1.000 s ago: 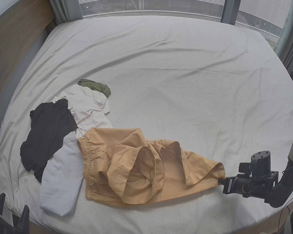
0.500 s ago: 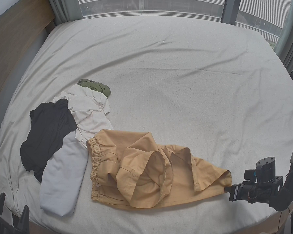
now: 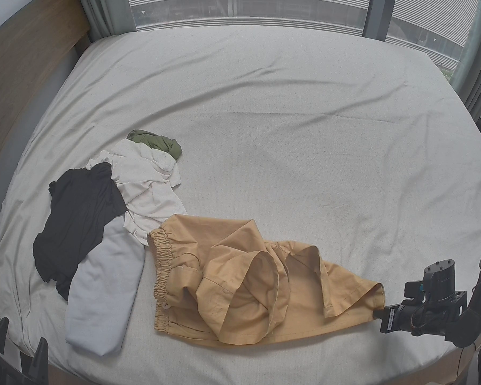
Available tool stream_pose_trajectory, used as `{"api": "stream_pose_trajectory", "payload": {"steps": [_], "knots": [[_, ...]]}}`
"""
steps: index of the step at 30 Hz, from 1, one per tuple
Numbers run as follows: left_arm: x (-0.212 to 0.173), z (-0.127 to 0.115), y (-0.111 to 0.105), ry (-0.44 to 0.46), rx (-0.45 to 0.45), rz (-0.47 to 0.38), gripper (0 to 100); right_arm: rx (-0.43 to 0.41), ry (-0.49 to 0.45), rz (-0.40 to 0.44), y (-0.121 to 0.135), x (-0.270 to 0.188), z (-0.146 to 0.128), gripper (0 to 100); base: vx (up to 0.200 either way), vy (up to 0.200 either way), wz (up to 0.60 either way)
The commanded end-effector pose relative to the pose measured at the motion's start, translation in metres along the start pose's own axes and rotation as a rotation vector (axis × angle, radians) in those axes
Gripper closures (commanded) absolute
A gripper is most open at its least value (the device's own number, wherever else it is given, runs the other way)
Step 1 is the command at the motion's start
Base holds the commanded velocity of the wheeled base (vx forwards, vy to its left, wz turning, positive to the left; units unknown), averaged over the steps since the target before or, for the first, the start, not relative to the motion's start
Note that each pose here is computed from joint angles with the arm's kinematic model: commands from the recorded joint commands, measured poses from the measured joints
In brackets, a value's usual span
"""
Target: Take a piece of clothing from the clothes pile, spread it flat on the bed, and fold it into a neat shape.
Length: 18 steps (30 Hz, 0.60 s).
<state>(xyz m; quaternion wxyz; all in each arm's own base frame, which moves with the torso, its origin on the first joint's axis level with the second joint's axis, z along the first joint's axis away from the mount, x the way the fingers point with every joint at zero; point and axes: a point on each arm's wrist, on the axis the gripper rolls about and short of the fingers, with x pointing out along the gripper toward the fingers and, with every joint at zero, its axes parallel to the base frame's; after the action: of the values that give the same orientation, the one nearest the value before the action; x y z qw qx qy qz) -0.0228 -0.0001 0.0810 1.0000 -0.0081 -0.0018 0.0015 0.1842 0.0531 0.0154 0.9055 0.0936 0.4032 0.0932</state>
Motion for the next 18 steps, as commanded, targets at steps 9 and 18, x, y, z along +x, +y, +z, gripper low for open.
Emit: {"api": "stream_pose_trajectory", "payload": {"steps": [9,18], "knots": [[0.0000,-0.0052,0.0001,0.001,-0.001,-0.001,0,0.009,0.019,-0.037,-0.0107,-0.0153,-0.0018,100,0.000,0.000,0.00],[0.0000,-0.0052,0.0001,0.001,-0.002,-0.001,0,0.010,0.055,-0.045,-0.0120,-0.0153,-0.0051,100,0.000,0.000,0.00]]}}
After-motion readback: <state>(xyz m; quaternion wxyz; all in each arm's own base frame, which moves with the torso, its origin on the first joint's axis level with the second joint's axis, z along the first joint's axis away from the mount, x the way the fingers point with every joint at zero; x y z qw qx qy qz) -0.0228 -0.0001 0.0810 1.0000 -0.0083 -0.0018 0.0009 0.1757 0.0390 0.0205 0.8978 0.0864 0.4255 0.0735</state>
